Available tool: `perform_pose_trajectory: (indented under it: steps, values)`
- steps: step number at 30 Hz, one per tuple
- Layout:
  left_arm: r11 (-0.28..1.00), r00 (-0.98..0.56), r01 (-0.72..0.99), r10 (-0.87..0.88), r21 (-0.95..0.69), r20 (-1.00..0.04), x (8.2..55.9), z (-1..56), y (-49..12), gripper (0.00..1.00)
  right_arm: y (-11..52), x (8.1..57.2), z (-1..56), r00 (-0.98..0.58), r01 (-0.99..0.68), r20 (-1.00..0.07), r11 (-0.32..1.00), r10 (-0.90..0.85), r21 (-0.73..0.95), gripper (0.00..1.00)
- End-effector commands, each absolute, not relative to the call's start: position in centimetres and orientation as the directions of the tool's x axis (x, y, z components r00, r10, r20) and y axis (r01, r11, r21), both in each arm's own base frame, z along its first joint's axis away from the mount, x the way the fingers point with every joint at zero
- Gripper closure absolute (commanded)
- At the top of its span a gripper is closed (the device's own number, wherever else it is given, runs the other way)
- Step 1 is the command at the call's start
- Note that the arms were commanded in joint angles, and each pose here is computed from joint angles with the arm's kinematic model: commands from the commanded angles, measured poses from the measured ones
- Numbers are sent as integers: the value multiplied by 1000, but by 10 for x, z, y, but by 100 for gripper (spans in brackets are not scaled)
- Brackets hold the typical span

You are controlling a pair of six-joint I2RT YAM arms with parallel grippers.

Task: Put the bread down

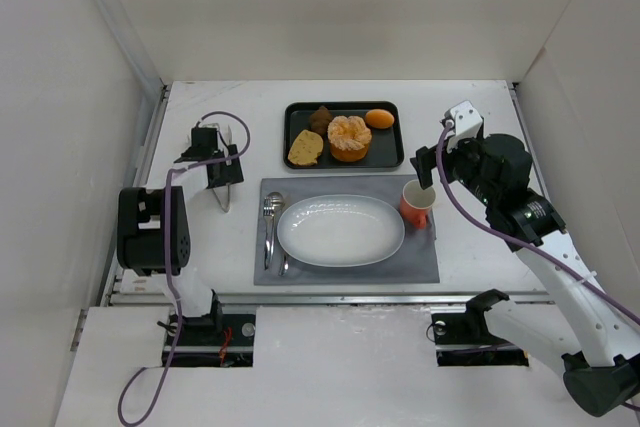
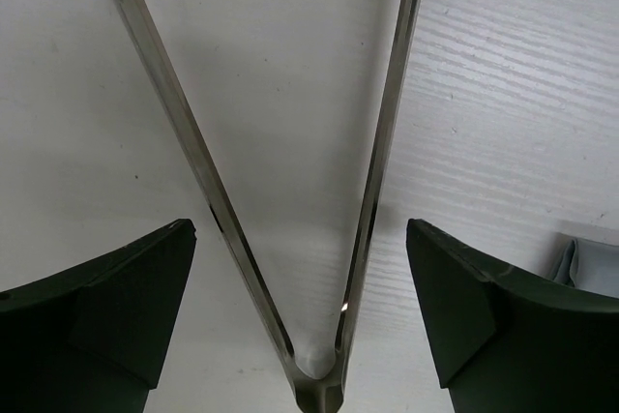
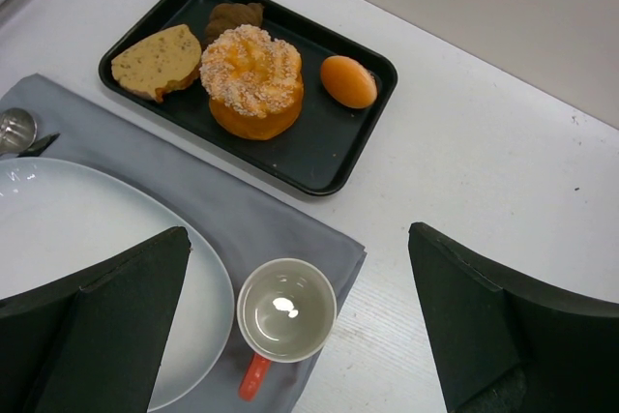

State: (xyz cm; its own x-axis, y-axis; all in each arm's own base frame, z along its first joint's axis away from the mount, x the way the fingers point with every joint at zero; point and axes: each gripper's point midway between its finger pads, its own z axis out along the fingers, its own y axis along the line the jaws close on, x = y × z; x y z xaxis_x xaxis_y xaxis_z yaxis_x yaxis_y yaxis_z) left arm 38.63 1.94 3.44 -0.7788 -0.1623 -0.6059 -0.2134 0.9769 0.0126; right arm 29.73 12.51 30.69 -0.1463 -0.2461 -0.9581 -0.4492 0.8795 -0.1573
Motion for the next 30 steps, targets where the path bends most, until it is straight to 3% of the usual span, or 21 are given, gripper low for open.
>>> perform_pose_trajectory:
  steps: [1,15,23,24,26,30]
  values:
    - [975,-762,-222,-186,-20,-621,399,43,22,12,124,299,332,-76,-436,-972,884,-224,-169,0]
    - [974,-785,-223,-204,-40,-586,399,31,20,27,122,297,335,-73,-426,-974,890,-213,-162,0]
    - [974,-800,-220,-213,-56,-560,396,25,16,53,122,297,335,-73,-426,-974,890,-213,-162,0]
    - [974,-800,-220,-213,-56,-560,396,25,16,63,122,297,335,-73,-426,-974,890,-213,-162,0]
    - [974,-795,-220,-213,-58,-567,397,29,16,71,122,297,335,-73,-426,-974,890,-213,-162,0]
    - [974,-784,-219,-213,-61,-583,399,36,16,74,121,296,338,-65,-425,-976,891,-209,-163,0]
